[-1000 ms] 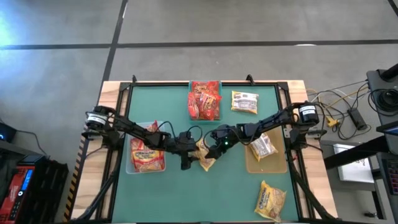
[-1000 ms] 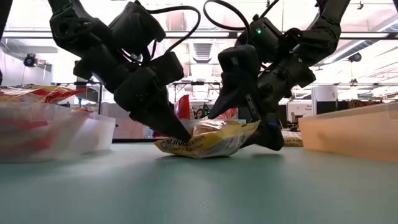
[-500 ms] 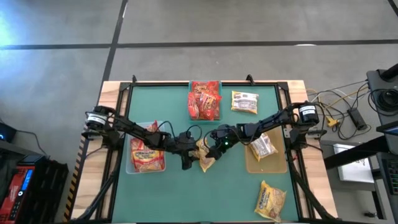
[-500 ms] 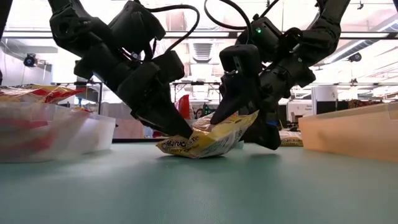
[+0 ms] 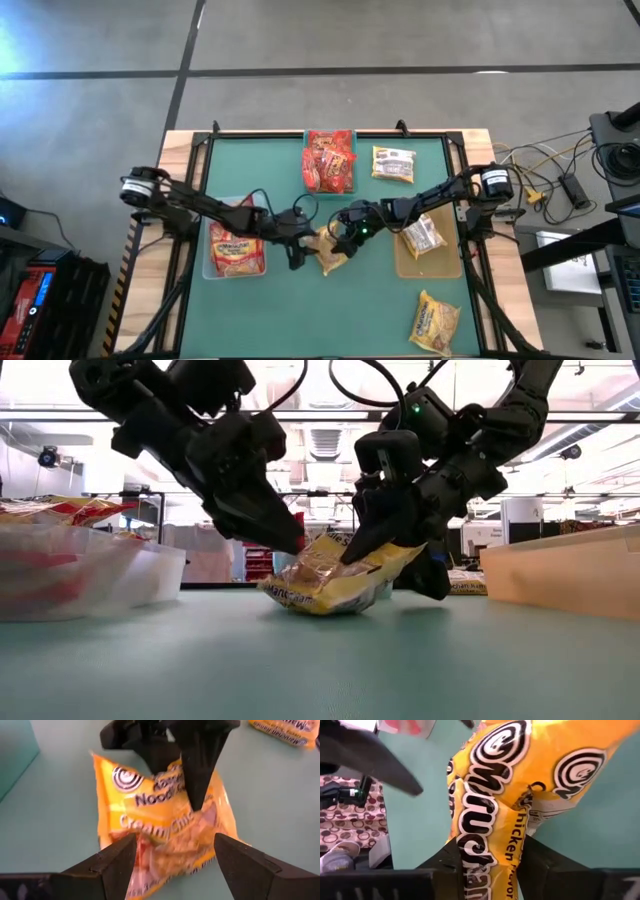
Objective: Sort Maruchan noodles
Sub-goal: Put the yellow noodle pack into the yellow bin
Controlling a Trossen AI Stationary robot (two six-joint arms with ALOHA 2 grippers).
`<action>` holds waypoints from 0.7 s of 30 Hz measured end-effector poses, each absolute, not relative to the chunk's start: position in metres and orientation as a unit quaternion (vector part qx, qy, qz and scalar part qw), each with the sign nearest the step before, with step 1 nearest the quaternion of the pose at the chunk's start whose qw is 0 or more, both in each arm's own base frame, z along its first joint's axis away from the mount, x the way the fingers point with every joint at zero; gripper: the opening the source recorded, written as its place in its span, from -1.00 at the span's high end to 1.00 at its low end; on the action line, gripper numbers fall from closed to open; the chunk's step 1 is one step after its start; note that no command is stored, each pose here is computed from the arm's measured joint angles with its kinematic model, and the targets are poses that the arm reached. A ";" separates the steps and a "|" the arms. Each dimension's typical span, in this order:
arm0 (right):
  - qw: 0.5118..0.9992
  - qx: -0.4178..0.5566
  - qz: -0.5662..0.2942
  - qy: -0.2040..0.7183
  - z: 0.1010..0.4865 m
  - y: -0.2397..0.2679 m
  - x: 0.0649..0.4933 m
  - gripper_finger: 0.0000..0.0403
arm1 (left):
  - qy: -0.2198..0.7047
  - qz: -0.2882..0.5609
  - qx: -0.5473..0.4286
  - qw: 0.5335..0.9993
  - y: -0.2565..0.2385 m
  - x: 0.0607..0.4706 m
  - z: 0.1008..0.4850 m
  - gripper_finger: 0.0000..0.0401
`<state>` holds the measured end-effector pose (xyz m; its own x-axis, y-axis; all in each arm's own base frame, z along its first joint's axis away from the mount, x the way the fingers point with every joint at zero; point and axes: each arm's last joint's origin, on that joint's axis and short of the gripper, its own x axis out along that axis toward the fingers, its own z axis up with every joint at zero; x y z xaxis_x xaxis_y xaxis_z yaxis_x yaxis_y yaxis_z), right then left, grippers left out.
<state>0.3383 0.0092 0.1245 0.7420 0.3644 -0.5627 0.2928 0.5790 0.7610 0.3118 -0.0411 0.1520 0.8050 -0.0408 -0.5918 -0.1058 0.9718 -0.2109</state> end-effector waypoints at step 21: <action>0.828 0.413 0.060 0.374 0.175 0.003 0.318 0.49 | 0.346 0.116 -0.196 0.910 -0.037 0.256 0.156 -0.25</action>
<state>0.3176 0.0033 0.1745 0.7132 0.4085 -0.5696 0.2084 0.6522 0.7288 0.2560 -0.0366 0.1564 0.7338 0.0755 -0.6752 -0.3474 0.8958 -0.2773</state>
